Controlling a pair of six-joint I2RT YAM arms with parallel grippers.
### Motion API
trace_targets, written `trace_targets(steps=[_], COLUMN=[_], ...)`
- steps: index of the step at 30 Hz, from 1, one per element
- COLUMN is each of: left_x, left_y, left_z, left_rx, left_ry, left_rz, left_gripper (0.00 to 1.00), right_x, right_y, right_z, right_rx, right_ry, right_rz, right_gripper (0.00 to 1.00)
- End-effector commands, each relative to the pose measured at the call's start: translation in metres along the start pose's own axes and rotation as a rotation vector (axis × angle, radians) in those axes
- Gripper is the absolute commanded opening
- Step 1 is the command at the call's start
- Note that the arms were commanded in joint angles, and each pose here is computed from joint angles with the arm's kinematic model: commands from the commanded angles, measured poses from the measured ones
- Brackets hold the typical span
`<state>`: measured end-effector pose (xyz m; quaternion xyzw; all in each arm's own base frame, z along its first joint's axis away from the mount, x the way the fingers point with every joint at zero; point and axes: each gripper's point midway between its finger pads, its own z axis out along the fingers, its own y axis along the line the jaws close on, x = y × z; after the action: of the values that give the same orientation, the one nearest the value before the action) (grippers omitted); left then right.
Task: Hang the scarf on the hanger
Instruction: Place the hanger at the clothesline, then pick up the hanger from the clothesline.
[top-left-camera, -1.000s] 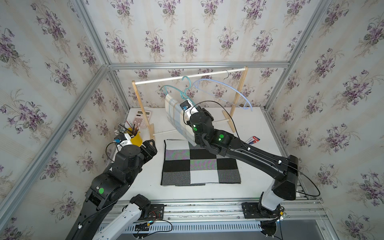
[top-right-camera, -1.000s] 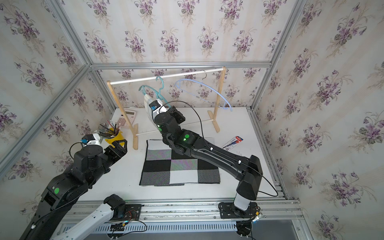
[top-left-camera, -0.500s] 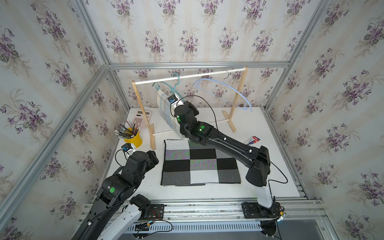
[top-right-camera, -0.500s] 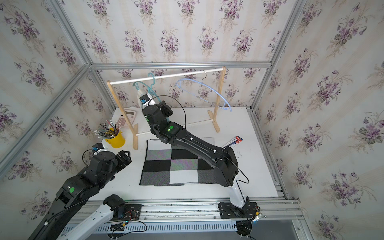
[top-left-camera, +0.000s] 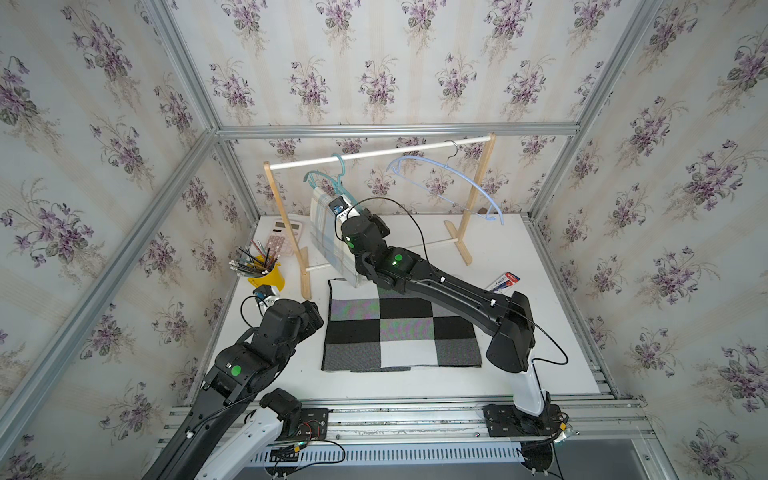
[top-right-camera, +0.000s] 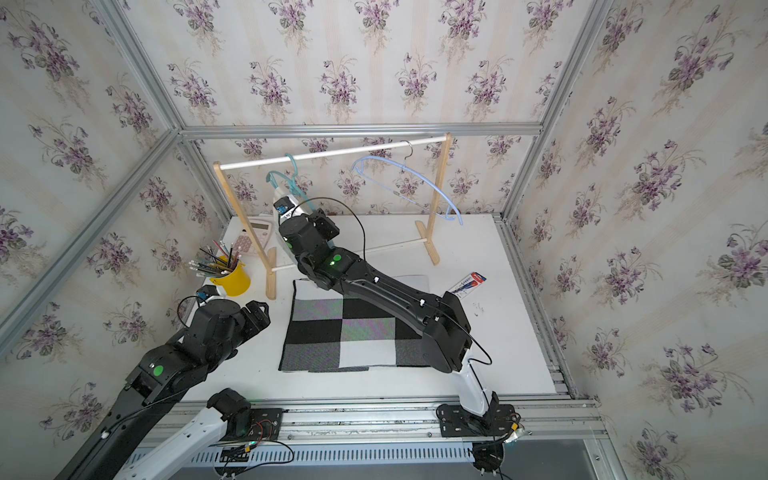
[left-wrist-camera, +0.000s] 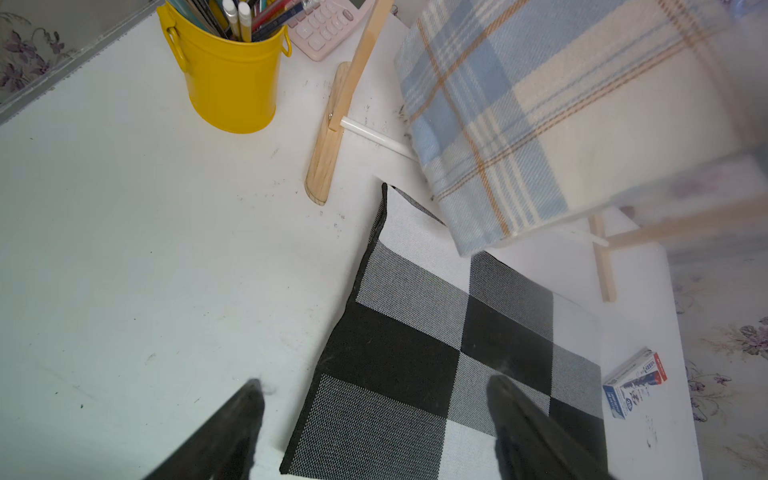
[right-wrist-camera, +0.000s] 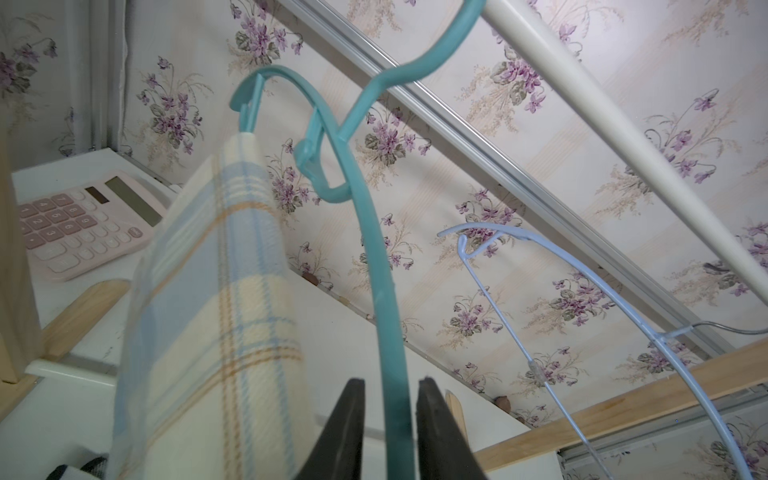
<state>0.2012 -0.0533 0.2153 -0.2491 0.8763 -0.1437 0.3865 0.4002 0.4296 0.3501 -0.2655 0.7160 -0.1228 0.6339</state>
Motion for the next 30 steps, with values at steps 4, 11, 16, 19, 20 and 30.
trace_targets(steps=[4, 11, 16, 19, 20, 30], left_x=[-0.002, 0.002, 0.005, 0.010, 0.012, 0.042], left_y=[-0.007, -0.022, -0.043, -0.061, -0.067, -0.105], left_z=[-0.002, -0.002, 0.001, 0.004, 0.006, 0.023], left_rx=[0.033, 0.091, 0.184, 0.257, 0.284, 0.450], left_ry=[-0.001, 0.035, 0.064, 0.095, 0.107, 0.254], left_rz=[-0.011, 0.023, 0.087, 0.107, 0.111, 0.168], left_gripper=[0.86, 0.86, 0.85, 0.85, 0.84, 0.81], right_x=[-0.008, -0.004, 0.012, 0.032, 0.036, 0.081], right_y=[0.004, -0.006, -0.072, -0.141, -0.162, -0.270], right_z=[-0.024, -0.084, -0.118, -0.116, -0.115, -0.080], right_rx=[-0.119, -0.427, -0.469, -0.405, -0.384, -0.260], right_ry=[0.006, 0.054, 0.059, 0.053, 0.035, -0.137], right_rz=[0.069, 0.173, 0.328, 0.469, 0.509, 0.503], right_gripper=[0.72, 1.00, 1.00, 1.00, 1.00, 0.93])
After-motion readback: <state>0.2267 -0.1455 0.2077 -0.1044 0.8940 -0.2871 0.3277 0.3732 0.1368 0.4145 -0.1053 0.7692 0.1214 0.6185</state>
